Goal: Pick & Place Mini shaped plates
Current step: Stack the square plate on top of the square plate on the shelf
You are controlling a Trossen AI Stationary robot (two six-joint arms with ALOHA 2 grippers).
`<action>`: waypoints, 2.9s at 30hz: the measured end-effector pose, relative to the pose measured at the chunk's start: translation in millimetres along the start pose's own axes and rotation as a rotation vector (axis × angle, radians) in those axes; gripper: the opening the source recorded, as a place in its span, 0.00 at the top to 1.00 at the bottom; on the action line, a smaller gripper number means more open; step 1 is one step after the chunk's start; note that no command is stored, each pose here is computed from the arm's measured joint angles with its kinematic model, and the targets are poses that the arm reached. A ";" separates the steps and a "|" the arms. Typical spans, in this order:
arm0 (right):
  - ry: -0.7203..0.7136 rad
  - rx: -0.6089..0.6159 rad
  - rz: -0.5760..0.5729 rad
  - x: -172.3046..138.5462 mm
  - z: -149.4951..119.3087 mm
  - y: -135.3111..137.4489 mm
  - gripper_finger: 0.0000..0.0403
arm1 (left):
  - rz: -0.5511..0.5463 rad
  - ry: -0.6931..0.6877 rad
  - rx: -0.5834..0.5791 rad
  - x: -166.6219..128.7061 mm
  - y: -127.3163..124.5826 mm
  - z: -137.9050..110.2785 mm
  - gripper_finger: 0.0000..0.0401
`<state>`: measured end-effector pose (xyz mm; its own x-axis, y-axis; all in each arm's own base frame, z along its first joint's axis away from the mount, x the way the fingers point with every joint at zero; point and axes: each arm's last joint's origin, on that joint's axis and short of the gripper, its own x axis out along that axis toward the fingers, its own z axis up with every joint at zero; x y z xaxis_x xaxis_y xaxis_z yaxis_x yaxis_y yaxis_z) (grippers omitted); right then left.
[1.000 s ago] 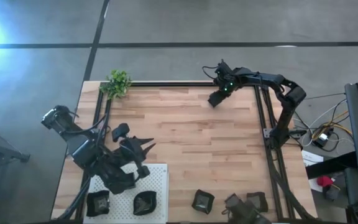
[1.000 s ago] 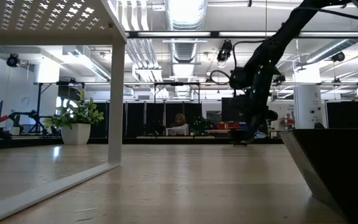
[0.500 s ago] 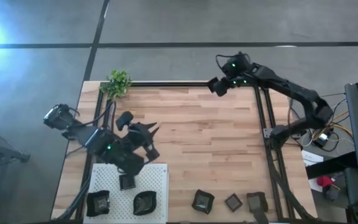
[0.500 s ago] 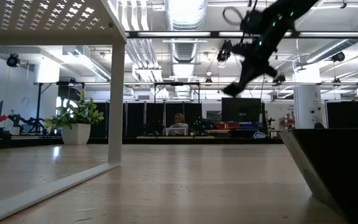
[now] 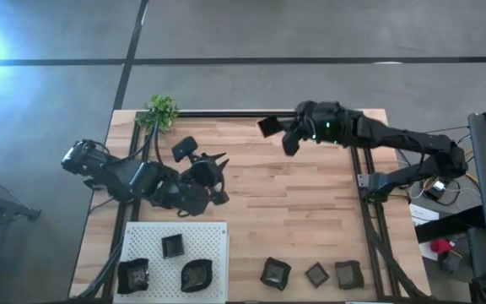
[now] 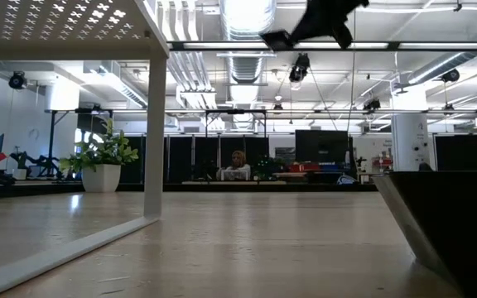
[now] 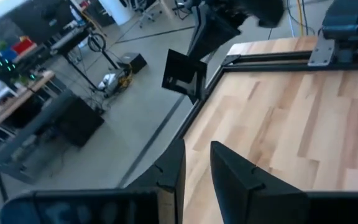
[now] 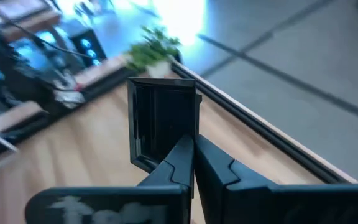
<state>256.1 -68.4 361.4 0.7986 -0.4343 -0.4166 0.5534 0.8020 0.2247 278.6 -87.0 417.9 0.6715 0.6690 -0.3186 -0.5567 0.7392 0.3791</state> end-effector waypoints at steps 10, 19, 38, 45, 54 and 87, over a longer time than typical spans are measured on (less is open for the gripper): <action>-0.077 -0.046 0.131 4.2 -8.7 58.0 0.98 | -0.010 -0.064 0.037 13.4 -8.3 13.3 0.82; -0.072 -0.154 0.174 20.8 -0.3 87.0 0.98 | -0.005 -0.072 -0.003 22.9 -2.5 17.7 0.82; -0.094 -0.243 0.179 18.8 13.4 92.9 0.98 | 0.103 -0.032 -0.007 38.8 7.9 14.8 0.82; -0.093 -0.244 0.178 19.1 13.0 92.7 0.98 | 0.116 -0.019 -0.025 46.5 13.8 14.9 0.82; -0.095 -0.251 0.177 19.0 13.2 92.8 0.98 | 0.083 0.002 -0.011 55.7 7.5 12.3 0.83; -0.161 -0.250 0.241 -18.4 34.5 96.0 0.64 | -0.103 0.089 -0.144 25.2 42.7 3.4 1.00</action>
<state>302.7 2.5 421.1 0.9368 -0.2635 -0.2302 0.2858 0.9558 0.0691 273.4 -38.8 429.0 0.6861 0.5887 -0.4275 -0.5557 0.8033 0.2144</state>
